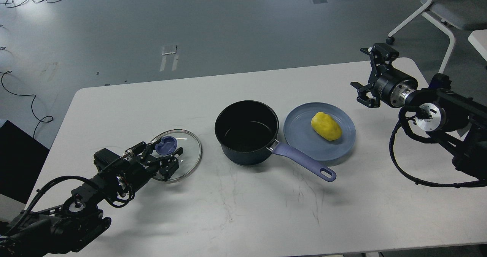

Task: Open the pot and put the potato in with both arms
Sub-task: 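Lift the lid off the saucepan and set it down beside it, then release the lid, raise the left arm, reach right gripper to potato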

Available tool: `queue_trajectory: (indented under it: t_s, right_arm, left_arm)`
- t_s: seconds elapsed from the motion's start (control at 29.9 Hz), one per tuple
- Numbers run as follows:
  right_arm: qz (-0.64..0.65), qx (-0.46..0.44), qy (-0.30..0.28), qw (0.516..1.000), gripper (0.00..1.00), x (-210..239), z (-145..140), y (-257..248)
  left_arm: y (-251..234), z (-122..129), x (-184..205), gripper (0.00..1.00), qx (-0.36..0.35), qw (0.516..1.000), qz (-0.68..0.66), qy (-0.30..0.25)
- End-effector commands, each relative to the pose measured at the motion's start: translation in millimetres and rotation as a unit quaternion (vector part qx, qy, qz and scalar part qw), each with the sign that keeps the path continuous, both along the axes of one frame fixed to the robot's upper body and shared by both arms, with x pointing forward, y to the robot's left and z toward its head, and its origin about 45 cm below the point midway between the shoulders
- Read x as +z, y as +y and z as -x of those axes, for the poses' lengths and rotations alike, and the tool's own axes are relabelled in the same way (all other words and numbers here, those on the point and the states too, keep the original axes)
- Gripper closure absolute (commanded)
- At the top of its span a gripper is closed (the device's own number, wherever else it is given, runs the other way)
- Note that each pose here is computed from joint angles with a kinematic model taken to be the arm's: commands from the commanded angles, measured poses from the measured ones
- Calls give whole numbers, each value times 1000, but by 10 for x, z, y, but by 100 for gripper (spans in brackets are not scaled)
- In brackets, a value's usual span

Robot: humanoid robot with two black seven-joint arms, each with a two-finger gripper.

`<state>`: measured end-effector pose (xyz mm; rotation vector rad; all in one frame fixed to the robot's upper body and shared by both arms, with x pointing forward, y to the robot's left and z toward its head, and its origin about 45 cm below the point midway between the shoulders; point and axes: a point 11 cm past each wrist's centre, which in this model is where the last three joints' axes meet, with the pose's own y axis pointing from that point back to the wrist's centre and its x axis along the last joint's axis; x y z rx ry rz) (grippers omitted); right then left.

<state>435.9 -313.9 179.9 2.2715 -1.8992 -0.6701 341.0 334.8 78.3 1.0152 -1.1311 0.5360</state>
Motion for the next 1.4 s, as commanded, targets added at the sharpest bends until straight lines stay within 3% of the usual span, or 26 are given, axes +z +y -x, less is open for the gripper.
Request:
queue_trajectory:
  t_s: [0.0,0.33,0.43,0.53,0.63,0.67,0.74,0.77,0.87,0.94,1.07,1.14,1.37]
  right_arm:
    - [0,1,2,1000,0,-20,10,4]
    - [1,-2,5,1000,0,-52,10,-1]
    - [3,-1,5,1000,0,-55,12,0]
    - [36,19,-1,999,0,-57,11,38]
    - [121,70,-61,988,0,56,-38,134]
    - [164,99,-103,976,0,149,-75,215]
    - [212,135,-145,957,0,228,-91,293]
    - [253,165,-180,936,0,299,-101,381]
    - [335,238,-208,888,0,297,5,437]
    - [375,274,-207,861,0,226,88,412]
    - [506,421,-208,724,0,-158,353,431]
    - [535,457,-203,681,0,-294,428,353]
    - [559,491,-214,633,6,-454,517,179]
  left_arm:
    - [-46,-132,162,2,2,999,32,-14]
    - [-247,-58,478,2,-48,995,88,-23]
    - [-288,-90,624,2,-36,991,124,-30]
    - [-366,-372,1005,2,8,978,202,-61]
    - [-468,-765,1601,2,68,939,323,-94]
    - [-488,-952,1912,2,102,908,393,-108]
    - [-547,-1103,2138,2,128,868,474,-79]
    - [-556,-1214,2315,2,146,827,540,-49]
    - [-559,-1391,2400,2,231,773,588,56]
    - [-570,-1399,2344,1,252,771,579,83]
    - [-625,-1394,2251,2,270,770,569,108]
    - [-624,-1383,2216,2,272,770,567,109]
    - [-562,-1353,2131,1,282,768,564,110]
